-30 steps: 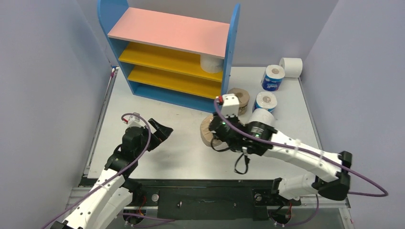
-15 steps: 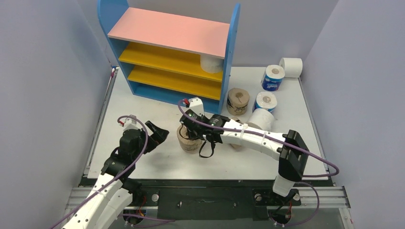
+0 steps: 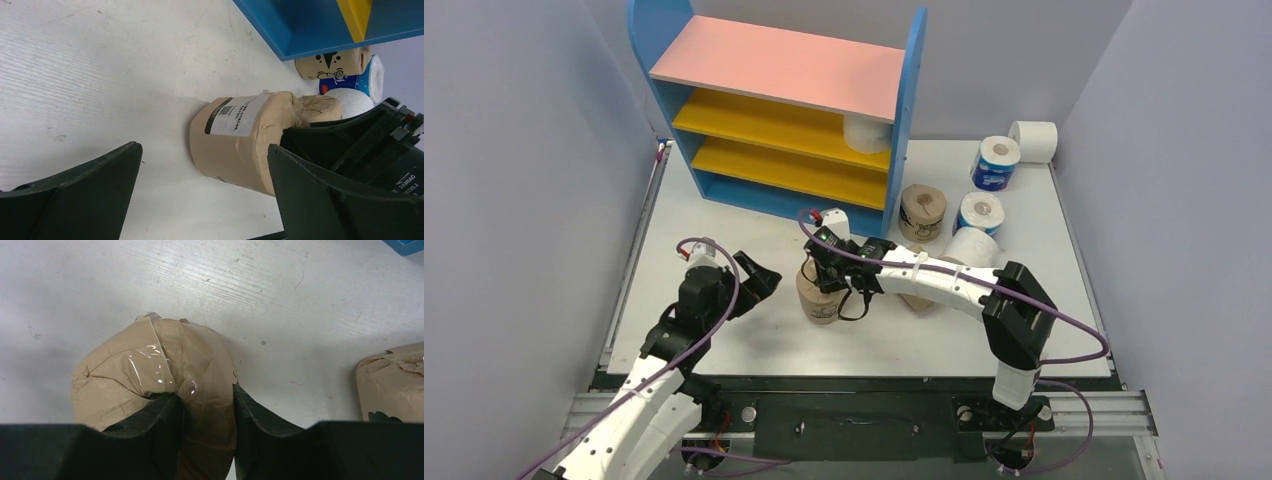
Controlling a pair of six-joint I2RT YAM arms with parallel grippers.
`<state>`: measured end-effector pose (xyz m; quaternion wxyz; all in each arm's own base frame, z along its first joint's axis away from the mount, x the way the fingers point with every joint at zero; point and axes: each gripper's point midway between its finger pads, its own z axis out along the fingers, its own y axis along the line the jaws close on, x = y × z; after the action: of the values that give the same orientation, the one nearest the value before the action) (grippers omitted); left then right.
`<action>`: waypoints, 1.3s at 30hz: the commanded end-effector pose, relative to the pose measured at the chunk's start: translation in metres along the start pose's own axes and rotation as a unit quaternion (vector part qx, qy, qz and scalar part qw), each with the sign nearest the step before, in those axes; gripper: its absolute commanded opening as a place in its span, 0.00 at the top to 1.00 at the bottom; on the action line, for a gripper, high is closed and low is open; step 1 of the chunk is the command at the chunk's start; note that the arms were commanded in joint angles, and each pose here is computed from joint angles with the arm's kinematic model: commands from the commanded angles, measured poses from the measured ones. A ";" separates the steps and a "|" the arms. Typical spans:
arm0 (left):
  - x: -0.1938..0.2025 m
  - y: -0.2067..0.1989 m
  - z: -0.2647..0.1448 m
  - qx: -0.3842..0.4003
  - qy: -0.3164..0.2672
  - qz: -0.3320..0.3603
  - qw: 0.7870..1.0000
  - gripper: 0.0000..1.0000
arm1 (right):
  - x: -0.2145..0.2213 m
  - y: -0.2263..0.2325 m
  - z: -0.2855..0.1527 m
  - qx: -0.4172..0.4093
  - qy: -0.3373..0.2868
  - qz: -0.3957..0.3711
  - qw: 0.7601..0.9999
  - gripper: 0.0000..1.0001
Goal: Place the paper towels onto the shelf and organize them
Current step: Place the paper towel at the center of the board.
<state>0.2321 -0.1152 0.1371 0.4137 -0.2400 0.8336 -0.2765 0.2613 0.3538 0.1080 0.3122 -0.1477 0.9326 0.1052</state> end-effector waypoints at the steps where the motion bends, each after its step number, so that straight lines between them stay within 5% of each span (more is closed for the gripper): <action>1: -0.008 -0.018 0.005 0.032 -0.005 0.001 0.999 0.04 | -0.009 0.009 0.003 -0.017 -0.019 0.005 1.000 0.72; 7: 0.000 -0.011 0.013 0.017 0.013 0.002 1.000 0.04 | -0.001 0.008 0.006 -0.021 -0.011 0.002 1.000 0.66; 17: -0.004 -0.012 0.010 0.022 0.002 0.008 1.000 0.04 | -0.003 0.009 -0.002 -0.027 -0.018 0.015 0.999 0.38; 24: -0.008 -0.014 0.009 0.018 -0.003 0.001 1.000 0.04 | -0.032 0.010 -0.048 -0.041 -0.066 0.028 0.997 0.24; 31: -0.019 -0.011 0.014 -0.004 -0.024 -0.024 0.999 0.04 | -0.047 -0.049 -0.115 0.005 -0.159 0.056 0.986 0.22; 35: -0.015 -0.026 0.019 0.019 0.013 -0.016 1.000 0.04 | -0.034 -0.082 -0.131 0.011 -0.212 0.099 0.972 0.22; 39: -0.006 -0.053 0.024 0.092 0.045 -0.007 0.995 0.04 | -0.012 -0.106 -0.131 -0.029 -0.225 0.165 0.960 0.11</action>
<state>0.2474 -0.1275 0.1156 0.3601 -0.2493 0.8549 -0.2780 0.2278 0.2392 0.2123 0.4710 -0.0382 0.8629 0.1793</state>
